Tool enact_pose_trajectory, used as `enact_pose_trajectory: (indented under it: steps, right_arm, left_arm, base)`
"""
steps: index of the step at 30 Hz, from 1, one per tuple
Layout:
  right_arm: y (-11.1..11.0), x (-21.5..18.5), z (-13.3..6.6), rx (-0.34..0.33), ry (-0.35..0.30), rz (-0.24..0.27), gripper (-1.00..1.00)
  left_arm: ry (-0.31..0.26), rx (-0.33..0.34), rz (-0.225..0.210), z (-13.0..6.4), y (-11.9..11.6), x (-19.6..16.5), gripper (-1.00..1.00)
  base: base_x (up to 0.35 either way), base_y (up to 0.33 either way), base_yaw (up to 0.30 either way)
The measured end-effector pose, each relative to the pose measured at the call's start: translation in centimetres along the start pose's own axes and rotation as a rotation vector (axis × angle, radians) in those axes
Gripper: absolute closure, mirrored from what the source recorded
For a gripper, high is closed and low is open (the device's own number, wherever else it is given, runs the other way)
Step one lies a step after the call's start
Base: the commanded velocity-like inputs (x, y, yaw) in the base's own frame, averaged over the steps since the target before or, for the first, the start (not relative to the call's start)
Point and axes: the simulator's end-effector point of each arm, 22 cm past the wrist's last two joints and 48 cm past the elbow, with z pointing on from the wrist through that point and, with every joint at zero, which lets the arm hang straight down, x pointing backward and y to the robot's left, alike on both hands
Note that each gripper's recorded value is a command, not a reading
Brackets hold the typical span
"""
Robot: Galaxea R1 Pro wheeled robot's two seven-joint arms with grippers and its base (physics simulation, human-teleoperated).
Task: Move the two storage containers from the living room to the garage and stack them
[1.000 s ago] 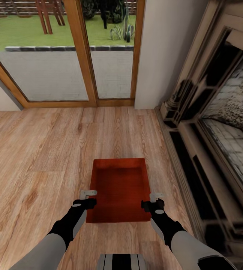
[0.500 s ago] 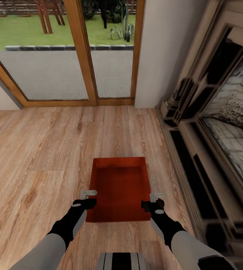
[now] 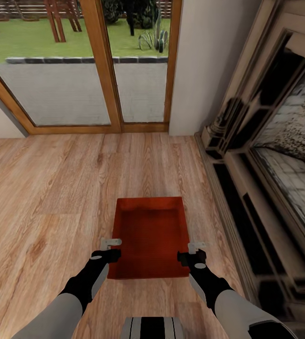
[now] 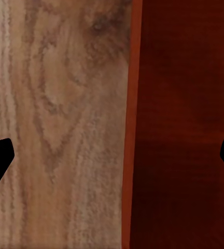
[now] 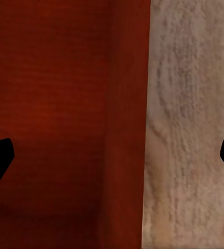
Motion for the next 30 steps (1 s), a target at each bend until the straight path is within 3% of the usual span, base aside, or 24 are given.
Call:
enact_pose_trajectory:
  steps: [19,30]
  right_arm:
    - [0.0,0.3,0.3,0.001,0.0,0.003,-1.0]
    - [-1.7,0.5,0.5,0.023,0.002,0.002,-1.0]
  left_arm:
    - [-0.001,0.0,-0.001,0.4,0.0,0.2,-1.0]
    - [-0.002,0.001,0.001,0.3,0.0,0.2,-1.0]
  base:
    - [0.0,0.0,0.0]
    - [0.0,0.0,0.0]
